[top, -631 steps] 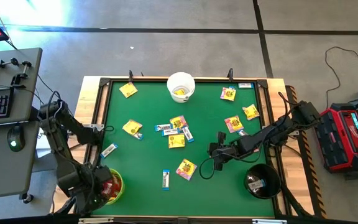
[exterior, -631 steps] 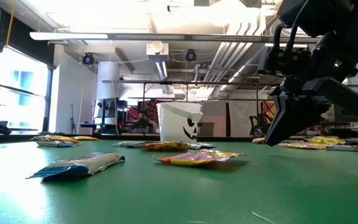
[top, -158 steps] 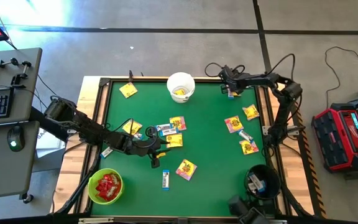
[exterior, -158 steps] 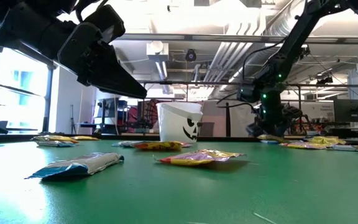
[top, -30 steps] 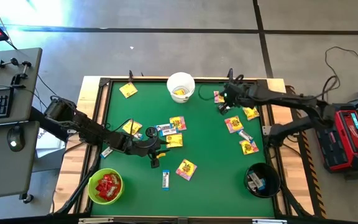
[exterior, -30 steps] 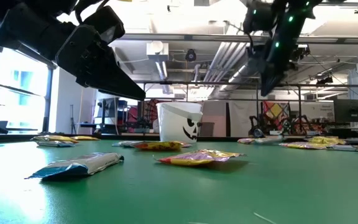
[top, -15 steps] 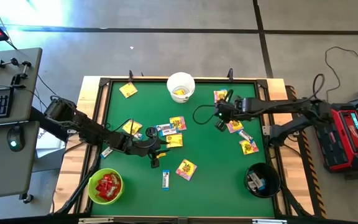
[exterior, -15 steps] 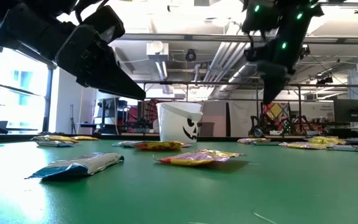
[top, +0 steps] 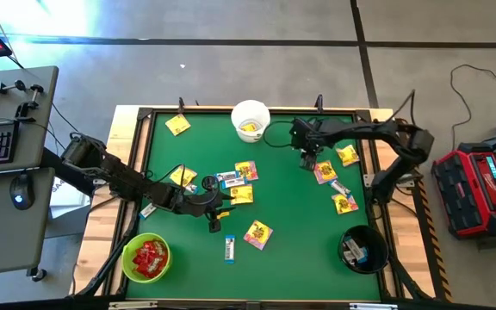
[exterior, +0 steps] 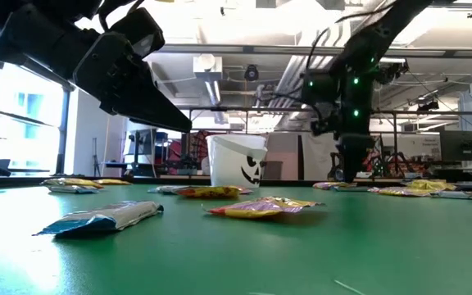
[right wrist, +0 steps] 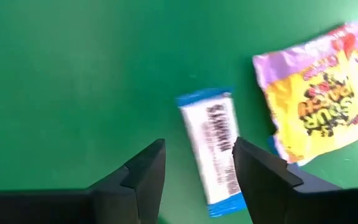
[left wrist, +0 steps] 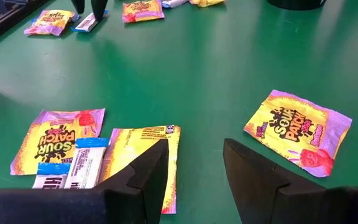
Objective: Sort candy by brand, put in halloween buckets
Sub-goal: Put the white candy into the black bucket
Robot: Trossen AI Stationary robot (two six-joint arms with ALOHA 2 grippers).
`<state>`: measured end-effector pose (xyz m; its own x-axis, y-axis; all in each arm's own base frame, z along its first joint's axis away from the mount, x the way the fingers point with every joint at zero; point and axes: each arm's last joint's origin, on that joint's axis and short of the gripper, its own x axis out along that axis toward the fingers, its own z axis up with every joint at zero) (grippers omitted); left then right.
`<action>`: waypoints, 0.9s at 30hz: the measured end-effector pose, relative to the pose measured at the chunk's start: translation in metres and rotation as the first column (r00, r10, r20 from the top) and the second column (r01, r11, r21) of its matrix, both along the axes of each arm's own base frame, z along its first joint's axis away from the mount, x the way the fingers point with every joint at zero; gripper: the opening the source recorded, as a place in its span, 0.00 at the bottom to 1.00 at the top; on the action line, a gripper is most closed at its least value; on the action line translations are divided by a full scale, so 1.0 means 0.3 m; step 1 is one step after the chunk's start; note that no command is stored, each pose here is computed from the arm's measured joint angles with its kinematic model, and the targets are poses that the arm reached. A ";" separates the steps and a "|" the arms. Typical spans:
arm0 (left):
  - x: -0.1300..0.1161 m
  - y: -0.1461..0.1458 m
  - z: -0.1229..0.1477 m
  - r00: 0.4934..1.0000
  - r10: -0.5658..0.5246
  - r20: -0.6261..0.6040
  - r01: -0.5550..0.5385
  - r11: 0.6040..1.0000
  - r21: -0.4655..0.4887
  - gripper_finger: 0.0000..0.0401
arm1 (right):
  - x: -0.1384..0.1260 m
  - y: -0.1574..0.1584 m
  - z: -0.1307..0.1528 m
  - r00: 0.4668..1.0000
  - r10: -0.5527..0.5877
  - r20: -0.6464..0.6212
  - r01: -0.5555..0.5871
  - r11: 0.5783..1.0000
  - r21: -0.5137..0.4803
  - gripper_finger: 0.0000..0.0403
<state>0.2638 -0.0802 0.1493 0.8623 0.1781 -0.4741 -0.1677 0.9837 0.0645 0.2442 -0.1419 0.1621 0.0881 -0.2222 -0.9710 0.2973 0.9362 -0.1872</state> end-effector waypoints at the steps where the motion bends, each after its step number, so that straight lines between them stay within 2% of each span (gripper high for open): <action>1: 0.000 0.000 0.000 1.000 -0.001 0.000 0.001 1.000 0.000 0.37 | -0.001 -0.011 -0.008 1.000 -0.008 -0.005 0.008 1.000 -0.004 0.44; 7: -0.002 0.000 -0.003 1.000 -0.002 -0.012 0.002 1.000 0.002 0.37 | -0.005 -0.048 -0.026 1.000 0.002 0.000 -0.002 1.000 -0.015 0.44; 11: -0.003 0.001 -0.005 1.000 0.002 -0.019 -0.002 1.000 -0.001 0.37 | -0.009 -0.050 -0.026 1.000 0.027 0.005 -0.027 1.000 0.012 0.45; 16: -0.003 0.001 -0.006 1.000 0.000 -0.019 0.000 1.000 -0.003 0.37 | -0.014 -0.046 -0.028 1.000 -0.007 0.005 0.007 0.999 0.047 0.54; 21: -0.003 0.001 -0.006 1.000 0.001 -0.019 -0.001 1.000 -0.005 0.37 | -0.009 -0.060 -0.025 0.999 0.046 0.014 -0.046 0.999 0.001 0.64; 24: -0.003 0.001 -0.006 1.000 0.007 -0.017 -0.008 1.000 -0.018 0.37 | -0.015 -0.077 -0.032 0.997 0.073 0.029 -0.074 0.997 0.028 0.65; 27: -0.003 0.000 -0.006 1.000 0.002 -0.018 -0.002 1.000 -0.022 0.37 | -0.025 -0.093 -0.058 0.998 0.052 0.020 -0.054 0.996 0.077 0.65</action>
